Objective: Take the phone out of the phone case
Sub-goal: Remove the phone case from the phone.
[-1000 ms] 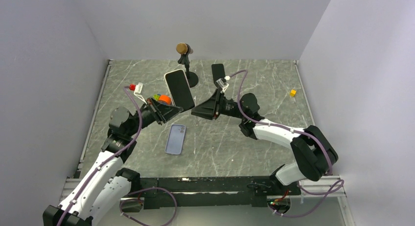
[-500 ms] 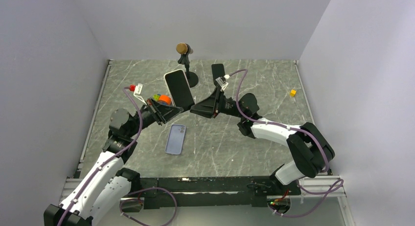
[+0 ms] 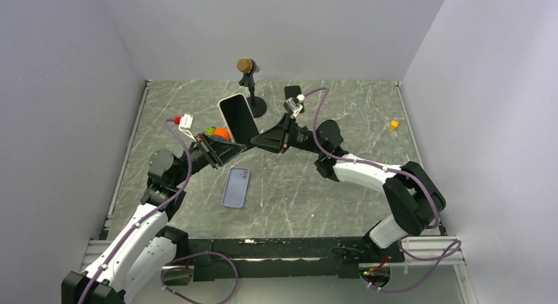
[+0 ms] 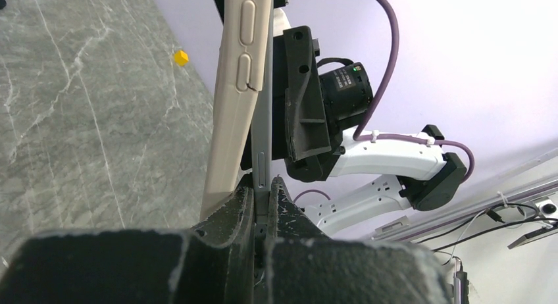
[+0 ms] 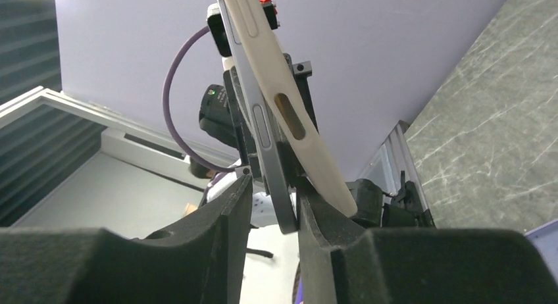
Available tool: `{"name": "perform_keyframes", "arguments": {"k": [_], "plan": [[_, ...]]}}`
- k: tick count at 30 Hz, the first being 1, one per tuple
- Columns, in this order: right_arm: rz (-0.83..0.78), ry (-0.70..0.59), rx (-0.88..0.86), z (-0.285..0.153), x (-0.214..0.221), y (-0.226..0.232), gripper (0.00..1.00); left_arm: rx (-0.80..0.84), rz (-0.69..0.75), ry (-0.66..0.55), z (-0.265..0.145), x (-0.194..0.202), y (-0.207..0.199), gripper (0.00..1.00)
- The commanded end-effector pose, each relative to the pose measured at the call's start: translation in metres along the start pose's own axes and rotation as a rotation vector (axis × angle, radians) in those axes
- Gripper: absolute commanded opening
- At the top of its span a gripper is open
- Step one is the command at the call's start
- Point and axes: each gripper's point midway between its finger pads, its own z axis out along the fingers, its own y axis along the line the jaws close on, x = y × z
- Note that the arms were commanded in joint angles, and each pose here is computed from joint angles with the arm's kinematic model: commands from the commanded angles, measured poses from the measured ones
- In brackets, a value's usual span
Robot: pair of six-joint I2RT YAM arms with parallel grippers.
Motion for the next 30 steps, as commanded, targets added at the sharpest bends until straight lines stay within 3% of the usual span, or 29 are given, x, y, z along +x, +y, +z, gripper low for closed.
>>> {"name": "perform_keyframes", "arguments": {"k": [1,3,6,8,9,13,14,15,20,24,30], "plan": [[-0.098,-0.059,-0.046,0.015,-0.018,0.013,0.35,0.128,0.036,0.035,-0.002,0.004,-0.029,0.00],[-0.096,-0.053,-0.043,0.018,-0.019,0.009,0.27,0.120,0.028,0.043,-0.002,0.005,-0.027,0.00],[-0.089,-0.038,-0.075,0.019,-0.018,0.013,0.00,0.076,0.025,0.059,-0.001,0.006,-0.021,0.00],[-0.077,-0.036,-0.093,0.016,-0.017,0.018,0.00,0.004,0.050,0.065,-0.001,0.006,-0.011,0.00],[-0.068,-0.034,-0.096,0.014,-0.016,0.019,0.00,-0.038,0.068,0.062,-0.002,0.004,-0.005,0.08],[-0.039,-0.034,-0.139,0.002,-0.016,0.028,0.00,-0.121,0.152,0.036,-0.012,0.001,0.005,0.60],[-0.029,-0.034,-0.151,-0.001,-0.016,0.031,0.00,-0.115,0.169,0.027,-0.015,0.001,0.003,0.85],[-0.027,-0.032,-0.166,-0.003,-0.016,0.034,0.00,-0.110,0.182,0.018,-0.017,0.001,0.002,0.97],[-0.029,-0.030,-0.199,-0.010,-0.015,0.048,0.00,-0.161,0.241,-0.057,-0.029,-0.008,0.004,0.99],[-0.039,-0.030,-0.218,-0.011,-0.014,0.056,0.00,-0.221,0.250,-0.099,-0.035,-0.016,0.009,0.76],[-0.038,-0.026,-0.250,-0.013,-0.013,0.064,0.00,-0.191,0.221,-0.061,-0.019,-0.018,0.007,0.70]]}}
